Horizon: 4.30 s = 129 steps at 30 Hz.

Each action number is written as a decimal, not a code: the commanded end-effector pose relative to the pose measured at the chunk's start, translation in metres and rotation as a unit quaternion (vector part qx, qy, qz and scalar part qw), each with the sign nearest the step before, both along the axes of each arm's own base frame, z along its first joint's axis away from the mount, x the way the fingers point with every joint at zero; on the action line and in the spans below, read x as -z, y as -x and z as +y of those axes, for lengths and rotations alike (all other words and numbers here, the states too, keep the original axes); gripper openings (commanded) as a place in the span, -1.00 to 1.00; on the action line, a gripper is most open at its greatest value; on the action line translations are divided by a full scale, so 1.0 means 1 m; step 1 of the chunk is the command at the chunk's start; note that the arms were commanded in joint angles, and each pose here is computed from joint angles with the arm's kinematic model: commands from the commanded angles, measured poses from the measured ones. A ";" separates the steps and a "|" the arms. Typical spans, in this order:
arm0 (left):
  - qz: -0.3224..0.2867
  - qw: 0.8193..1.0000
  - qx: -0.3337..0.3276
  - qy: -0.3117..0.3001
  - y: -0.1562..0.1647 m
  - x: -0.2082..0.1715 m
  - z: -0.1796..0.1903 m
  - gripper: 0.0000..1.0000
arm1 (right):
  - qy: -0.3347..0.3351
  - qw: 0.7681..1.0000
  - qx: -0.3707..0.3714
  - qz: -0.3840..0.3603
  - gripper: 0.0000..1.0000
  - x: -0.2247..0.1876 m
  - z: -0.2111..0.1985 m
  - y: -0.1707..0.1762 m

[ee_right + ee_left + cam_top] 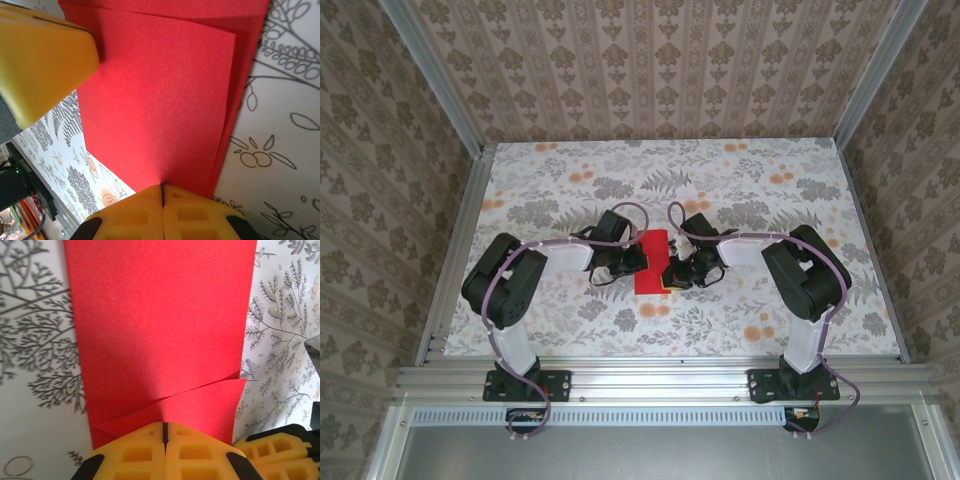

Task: Fold a paper plane with a square sheet of paper (pick it up from the middle)
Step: Fold the triangle a second time at the center of the table, then turn over the paper at the center of the table.

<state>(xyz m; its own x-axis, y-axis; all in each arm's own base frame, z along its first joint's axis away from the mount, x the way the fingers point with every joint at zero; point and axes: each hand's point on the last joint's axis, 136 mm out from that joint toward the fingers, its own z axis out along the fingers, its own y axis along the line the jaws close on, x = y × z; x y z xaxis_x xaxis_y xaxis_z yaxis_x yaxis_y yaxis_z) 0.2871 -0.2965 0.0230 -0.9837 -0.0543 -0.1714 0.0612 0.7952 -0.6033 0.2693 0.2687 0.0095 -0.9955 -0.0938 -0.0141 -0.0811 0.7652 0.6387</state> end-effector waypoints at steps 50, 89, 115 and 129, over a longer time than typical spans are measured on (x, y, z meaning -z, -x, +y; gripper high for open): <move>0.085 0.994 -0.065 -0.034 0.013 0.044 0.022 -1.00 | 0.031 0.994 0.105 0.019 -0.90 0.015 0.017 -0.033; 0.076 0.994 -0.065 -0.046 0.006 0.042 0.029 -1.00 | 0.009 0.998 0.066 0.024 -0.88 -0.004 0.011 -0.045; 0.066 0.996 -0.053 -0.041 0.000 0.034 0.028 -1.00 | 0.056 0.994 0.090 -0.001 -0.70 -0.024 -0.069 -0.009; -0.035 0.996 -0.065 0.048 -0.023 -0.061 0.019 -0.19 | 0.051 0.988 0.045 -0.136 -0.24 -0.061 -0.022 -0.076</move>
<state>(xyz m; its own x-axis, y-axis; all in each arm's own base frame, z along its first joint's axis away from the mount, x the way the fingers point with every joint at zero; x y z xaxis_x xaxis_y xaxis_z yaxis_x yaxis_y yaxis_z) 0.3082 -0.2890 0.0747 -0.9660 -0.1590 -0.2039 0.0216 0.7361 -0.6765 0.3324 0.2375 0.0696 -0.9738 0.0166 -0.2269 -0.1145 0.8262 0.5517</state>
